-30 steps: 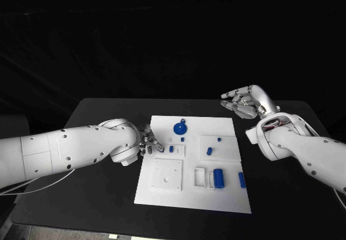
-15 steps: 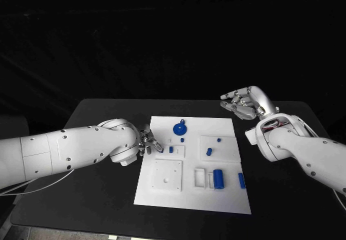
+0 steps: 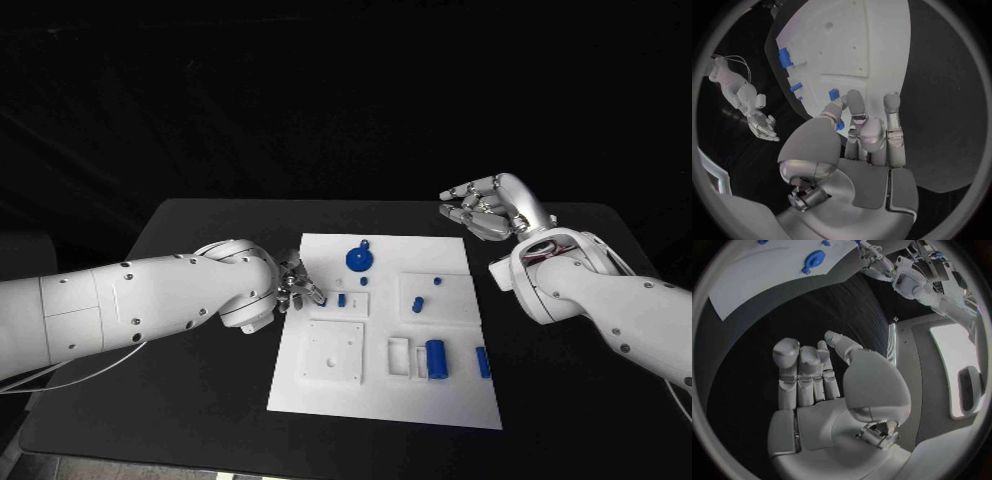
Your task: Assemble the parts on the task board
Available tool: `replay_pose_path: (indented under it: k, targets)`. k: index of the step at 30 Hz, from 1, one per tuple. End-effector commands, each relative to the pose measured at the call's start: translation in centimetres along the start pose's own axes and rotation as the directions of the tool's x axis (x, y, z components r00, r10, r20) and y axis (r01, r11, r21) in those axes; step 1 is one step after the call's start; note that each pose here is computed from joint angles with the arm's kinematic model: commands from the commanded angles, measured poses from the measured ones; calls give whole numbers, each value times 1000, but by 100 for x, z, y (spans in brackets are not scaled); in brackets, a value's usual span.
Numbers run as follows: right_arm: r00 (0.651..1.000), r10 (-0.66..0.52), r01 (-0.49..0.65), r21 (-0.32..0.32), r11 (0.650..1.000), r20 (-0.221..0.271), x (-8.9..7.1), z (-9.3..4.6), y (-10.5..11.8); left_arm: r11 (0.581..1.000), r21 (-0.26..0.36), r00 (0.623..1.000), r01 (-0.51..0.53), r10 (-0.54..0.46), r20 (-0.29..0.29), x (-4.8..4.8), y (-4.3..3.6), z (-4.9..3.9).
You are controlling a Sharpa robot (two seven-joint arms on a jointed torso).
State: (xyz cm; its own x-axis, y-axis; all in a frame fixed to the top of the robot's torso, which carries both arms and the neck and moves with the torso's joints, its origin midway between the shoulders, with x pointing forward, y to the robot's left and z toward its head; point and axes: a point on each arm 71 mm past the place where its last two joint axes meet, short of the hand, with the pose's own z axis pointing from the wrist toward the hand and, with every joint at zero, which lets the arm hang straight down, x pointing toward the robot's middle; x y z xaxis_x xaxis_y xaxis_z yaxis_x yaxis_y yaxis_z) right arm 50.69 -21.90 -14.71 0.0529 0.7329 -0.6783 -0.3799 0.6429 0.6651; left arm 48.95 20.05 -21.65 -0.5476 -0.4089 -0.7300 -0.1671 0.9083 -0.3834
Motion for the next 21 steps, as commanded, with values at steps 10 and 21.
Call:
replay_pose_path:
  k: [10, 21]
  targets:
    - [1000, 2, -3, -5, 1000, -16, 16, -5, 10, 1000, 4, 1000, 5, -5, 17, 6, 4, 9]
    - [1000, 1, -2, -3, 1000, -16, 12, -7, 3, 1000, 8, 1000, 10, -10, 16, 8, 11, -2]
